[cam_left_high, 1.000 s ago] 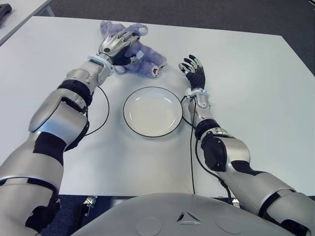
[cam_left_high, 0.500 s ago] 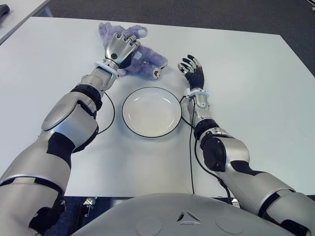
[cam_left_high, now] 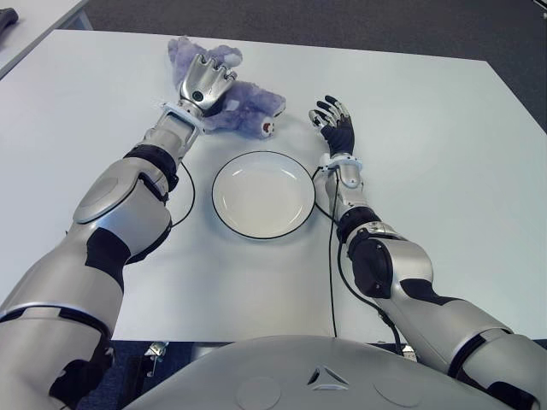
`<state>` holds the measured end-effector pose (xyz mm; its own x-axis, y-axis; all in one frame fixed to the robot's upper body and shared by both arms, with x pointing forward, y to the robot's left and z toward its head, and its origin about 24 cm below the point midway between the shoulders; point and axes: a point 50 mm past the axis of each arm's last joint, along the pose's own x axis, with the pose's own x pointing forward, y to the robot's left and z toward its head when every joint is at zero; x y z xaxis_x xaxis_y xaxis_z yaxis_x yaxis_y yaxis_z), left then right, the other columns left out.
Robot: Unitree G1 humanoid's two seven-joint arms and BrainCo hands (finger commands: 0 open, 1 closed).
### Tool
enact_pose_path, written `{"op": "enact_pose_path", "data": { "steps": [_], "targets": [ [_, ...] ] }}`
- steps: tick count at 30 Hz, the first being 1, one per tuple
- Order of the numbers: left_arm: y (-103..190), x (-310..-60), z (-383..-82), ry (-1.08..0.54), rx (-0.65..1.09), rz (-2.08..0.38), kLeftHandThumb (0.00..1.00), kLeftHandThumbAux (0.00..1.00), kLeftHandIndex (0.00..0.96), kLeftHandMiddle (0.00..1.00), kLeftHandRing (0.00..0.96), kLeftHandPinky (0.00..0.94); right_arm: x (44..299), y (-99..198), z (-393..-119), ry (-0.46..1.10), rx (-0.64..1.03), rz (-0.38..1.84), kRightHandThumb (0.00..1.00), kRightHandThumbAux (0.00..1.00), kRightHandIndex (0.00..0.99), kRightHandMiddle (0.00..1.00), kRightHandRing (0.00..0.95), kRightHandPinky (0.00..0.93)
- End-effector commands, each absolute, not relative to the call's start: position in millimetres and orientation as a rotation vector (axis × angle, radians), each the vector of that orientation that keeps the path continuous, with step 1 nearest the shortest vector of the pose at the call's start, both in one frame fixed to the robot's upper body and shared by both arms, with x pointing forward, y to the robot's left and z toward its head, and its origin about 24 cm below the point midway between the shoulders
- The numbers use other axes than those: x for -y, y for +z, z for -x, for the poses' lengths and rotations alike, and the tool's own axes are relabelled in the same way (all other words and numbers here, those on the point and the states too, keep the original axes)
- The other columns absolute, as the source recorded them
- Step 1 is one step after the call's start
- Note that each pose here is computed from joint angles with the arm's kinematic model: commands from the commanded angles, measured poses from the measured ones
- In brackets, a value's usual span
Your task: Put the doll into the plate.
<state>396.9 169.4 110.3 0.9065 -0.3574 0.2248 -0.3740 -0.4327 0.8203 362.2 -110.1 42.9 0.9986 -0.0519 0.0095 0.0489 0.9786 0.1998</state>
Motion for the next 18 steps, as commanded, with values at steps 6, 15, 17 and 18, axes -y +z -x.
{"op": "enact_pose_path", "data": {
  "steps": [6, 15, 17, 18],
  "targets": [
    [94.8, -191.0, -395.5, -0.082, 0.250, -2.116, 0.855, 0.669, 0.392, 0.544, 0.793, 0.854, 107.4, -58.9, -293.9, -0.106, -0.446, -0.244, 0.343, 0.839, 0.171, 0.238, 0.252, 0.274],
    [96.7, -193.9, -395.9, -0.045, 0.216, -2.014, 0.847, 0.671, 0.394, 0.550, 0.816, 0.820, 107.5, -58.6, -294.1, -0.106, -0.443, -0.244, 0.344, 0.837, 0.179, 0.241, 0.255, 0.281],
    [96.8, -193.9, -396.0, -0.038, 0.210, -1.993, 0.847, 0.671, 0.395, 0.550, 0.813, 0.820, 107.6, -58.7, -294.0, -0.107, -0.443, -0.246, 0.351, 0.837, 0.180, 0.243, 0.255, 0.276],
    [97.4, -194.1, -396.1, -0.032, 0.209, -1.980, 0.847, 0.671, 0.395, 0.550, 0.813, 0.821, 107.6, -58.7, -294.0, -0.107, -0.443, -0.247, 0.355, 0.836, 0.180, 0.244, 0.255, 0.275]
  ]
}}
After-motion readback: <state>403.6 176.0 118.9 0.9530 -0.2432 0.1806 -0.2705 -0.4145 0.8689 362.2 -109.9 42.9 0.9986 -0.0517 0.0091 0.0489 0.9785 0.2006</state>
